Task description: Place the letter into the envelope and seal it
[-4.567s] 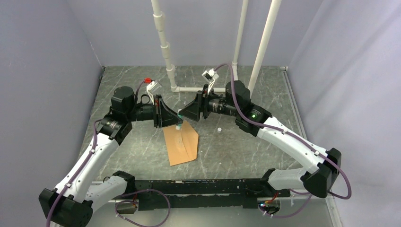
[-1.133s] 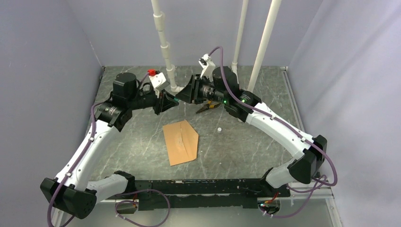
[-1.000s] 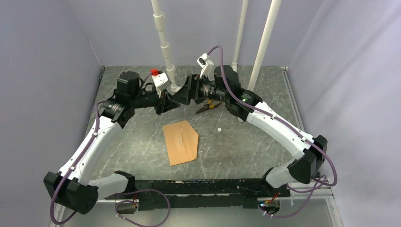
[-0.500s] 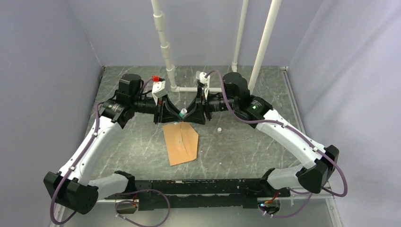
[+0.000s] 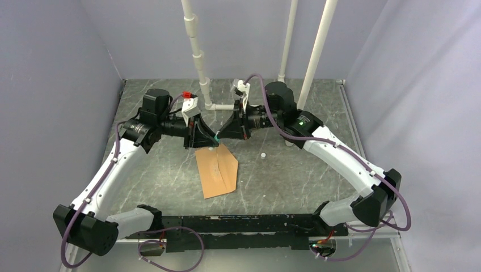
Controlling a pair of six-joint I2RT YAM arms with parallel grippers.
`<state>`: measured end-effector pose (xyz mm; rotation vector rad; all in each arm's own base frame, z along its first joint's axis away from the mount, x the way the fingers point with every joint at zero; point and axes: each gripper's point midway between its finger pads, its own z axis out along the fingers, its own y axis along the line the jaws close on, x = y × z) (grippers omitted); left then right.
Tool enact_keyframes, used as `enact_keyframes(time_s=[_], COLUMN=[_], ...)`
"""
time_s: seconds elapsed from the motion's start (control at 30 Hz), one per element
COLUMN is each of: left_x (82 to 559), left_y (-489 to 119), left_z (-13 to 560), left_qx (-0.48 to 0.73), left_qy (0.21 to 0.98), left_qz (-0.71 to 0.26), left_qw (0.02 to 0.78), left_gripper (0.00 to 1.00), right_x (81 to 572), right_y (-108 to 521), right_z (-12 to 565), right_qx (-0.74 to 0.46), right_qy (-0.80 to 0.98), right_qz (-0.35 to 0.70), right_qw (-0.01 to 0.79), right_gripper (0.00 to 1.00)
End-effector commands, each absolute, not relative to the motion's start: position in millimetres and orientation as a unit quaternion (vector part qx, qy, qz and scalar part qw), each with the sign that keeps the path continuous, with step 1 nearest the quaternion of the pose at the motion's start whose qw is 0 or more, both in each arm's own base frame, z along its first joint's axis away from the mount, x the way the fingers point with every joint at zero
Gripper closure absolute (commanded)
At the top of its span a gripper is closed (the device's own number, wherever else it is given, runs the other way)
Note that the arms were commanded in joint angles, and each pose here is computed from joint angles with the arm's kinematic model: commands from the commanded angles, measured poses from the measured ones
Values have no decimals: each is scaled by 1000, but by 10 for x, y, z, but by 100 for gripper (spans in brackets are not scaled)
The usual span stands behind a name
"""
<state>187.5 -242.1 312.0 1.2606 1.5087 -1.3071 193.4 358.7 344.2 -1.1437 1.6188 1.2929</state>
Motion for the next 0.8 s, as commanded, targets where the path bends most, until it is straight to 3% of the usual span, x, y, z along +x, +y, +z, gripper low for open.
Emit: enact_keyframes(time_s=[0.0, 0.13, 0.2, 0.3, 0.43, 0.5, 0.57, 0.63, 0.77], left_x=[2304, 2651, 2747, 2888, 2963, 2901, 2832, 2725, 2581], left_y=[-2414, -2278, -2229, -2176, -2208, -2266, -2326, -2371, -2387], left_z=[3174, 3259, 3263, 3199, 3082, 3055, 3026, 2999, 2858], left_qx=[455, 403, 390, 367, 361, 375, 387, 404, 423], left_qy=[627, 656, 666, 681, 691, 685, 679, 675, 677], left_qz=[-434, -357, -335, -311, -315, -336, -358, -380, -400], left_qw=[460, 529, 541, 552, 541, 527, 511, 487, 452], left_gripper=[97, 98, 98, 98, 98, 98, 97, 98, 98], right_x=[2028, 2428, 2723, 2894, 2873, 2825, 2724, 2595, 2409], right_y=[3727, 3648, 3474, 3295, 3371, 3450, 3500, 3493, 3333], right_z=[3806, 3971, 3952, 3857, 3938, 3980, 4001, 4005, 3735], right_qx=[-389, -198, -43, 97, 125, 79, 3, -110, -245], right_qy=[629, 689, 736, 764, 731, 722, 717, 695, 682], right_qz=[537, 520, 488, 452, 506, 518, 515, 492, 440], right_qw=[405, 465, 467, 450, 441, 451, 469, 512, 530], right_gripper=[100, 100, 100, 100, 100, 66, 37, 31, 27])
